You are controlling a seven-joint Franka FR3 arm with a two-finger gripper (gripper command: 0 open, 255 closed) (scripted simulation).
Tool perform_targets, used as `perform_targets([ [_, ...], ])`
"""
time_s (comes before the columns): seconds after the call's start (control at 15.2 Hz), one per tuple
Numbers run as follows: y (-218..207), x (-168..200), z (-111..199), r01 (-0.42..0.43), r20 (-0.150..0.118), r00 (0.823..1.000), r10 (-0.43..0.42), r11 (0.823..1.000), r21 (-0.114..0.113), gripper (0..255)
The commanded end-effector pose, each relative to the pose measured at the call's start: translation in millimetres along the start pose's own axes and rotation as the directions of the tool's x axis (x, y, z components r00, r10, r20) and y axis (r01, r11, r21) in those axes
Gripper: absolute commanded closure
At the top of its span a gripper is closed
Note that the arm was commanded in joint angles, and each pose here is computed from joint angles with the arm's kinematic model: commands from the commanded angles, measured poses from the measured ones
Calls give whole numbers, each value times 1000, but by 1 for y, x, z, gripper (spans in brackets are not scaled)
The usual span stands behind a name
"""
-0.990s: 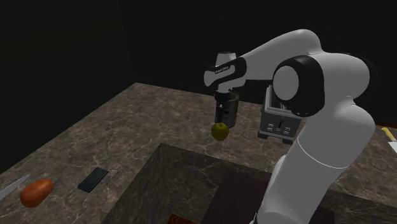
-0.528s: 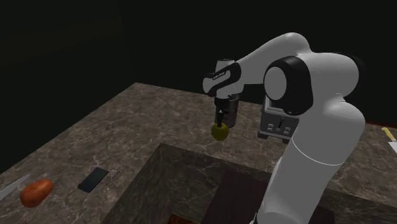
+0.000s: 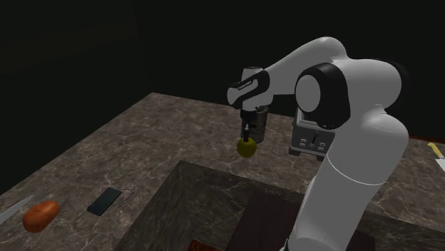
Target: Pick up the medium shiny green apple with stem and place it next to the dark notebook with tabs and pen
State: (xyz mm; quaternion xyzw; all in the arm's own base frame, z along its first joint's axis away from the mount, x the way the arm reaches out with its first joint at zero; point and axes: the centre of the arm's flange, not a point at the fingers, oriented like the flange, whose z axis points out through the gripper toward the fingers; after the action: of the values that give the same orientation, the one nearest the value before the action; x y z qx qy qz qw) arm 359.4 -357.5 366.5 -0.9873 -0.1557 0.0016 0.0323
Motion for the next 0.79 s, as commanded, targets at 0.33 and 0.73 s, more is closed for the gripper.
perform_targets([
  [0.33, 0, 0, 0, 0, 0, 1000, 0, 1000, 0, 255],
  [0.73, -1, 0, -21, 0, 0, 1000, 0, 1000, 0, 255],
])
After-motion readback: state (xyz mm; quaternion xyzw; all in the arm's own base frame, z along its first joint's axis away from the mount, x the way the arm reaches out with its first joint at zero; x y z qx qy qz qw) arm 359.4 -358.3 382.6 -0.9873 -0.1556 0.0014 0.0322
